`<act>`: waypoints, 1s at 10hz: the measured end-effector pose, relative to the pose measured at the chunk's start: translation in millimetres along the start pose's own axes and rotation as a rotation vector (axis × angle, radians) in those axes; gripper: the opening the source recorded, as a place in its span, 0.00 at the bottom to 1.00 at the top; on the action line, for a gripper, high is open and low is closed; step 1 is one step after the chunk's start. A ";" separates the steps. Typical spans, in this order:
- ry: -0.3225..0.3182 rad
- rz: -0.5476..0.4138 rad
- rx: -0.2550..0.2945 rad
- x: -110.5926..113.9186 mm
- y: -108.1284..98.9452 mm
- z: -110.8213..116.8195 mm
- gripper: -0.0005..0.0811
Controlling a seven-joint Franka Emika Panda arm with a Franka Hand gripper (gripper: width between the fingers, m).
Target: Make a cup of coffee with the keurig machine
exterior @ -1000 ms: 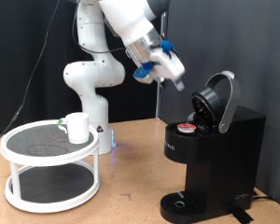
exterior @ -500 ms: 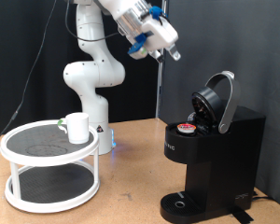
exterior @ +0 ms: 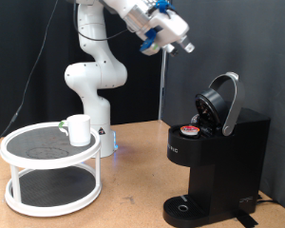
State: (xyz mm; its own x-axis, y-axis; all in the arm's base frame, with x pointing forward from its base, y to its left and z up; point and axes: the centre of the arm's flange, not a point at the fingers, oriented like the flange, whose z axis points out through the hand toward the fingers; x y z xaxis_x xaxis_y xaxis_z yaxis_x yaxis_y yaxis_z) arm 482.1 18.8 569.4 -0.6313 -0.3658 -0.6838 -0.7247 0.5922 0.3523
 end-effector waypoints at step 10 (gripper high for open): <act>0.020 0.023 -0.066 -55.3 25.8 52.2 0.91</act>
State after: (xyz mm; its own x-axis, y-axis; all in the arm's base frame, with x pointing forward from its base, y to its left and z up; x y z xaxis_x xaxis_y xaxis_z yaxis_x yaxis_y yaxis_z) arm 512.7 91.8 582.9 -0.6530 -0.3670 -0.6625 -0.7261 0.5520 0.4099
